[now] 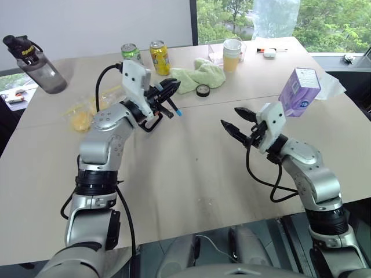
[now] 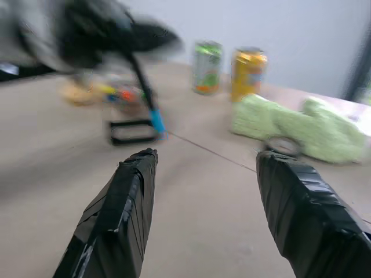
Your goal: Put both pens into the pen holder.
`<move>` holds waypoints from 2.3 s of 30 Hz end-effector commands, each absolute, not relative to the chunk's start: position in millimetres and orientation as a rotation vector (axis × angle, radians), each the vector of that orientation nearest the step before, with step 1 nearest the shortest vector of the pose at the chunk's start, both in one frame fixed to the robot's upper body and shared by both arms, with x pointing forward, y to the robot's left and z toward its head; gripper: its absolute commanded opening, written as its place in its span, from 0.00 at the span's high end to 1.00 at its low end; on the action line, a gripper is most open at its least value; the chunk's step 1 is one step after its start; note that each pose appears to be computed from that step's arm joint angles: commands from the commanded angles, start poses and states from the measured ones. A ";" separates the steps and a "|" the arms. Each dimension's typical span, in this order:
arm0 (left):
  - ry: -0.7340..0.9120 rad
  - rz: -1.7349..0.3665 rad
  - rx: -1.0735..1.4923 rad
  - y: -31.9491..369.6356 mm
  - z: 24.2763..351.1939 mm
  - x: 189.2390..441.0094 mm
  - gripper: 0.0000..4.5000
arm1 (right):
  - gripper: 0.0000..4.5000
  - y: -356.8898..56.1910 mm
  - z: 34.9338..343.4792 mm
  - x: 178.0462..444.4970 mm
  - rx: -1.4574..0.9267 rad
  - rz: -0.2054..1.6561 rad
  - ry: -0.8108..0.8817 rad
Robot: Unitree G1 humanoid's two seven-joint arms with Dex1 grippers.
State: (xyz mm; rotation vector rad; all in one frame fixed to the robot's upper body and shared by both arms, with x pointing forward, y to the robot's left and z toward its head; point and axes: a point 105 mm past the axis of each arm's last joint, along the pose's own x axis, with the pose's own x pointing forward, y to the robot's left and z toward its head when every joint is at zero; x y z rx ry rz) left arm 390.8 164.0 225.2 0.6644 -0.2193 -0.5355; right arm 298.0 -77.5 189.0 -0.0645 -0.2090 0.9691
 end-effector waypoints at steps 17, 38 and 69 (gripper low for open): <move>-0.490 -0.307 1.237 159.2 237.6 390.7 1.00 | 0.36 -85.9 216.9 285.5 -0.032 1.048 -0.324; -0.257 -0.270 1.176 172.1 200.2 412.6 1.00 | 0.36 -88.1 217.7 284.6 -0.039 1.036 -0.325; -0.346 -0.259 0.868 162.5 234.1 416.4 0.00 | 0.34 -90.4 216.0 283.7 -0.034 1.035 -0.336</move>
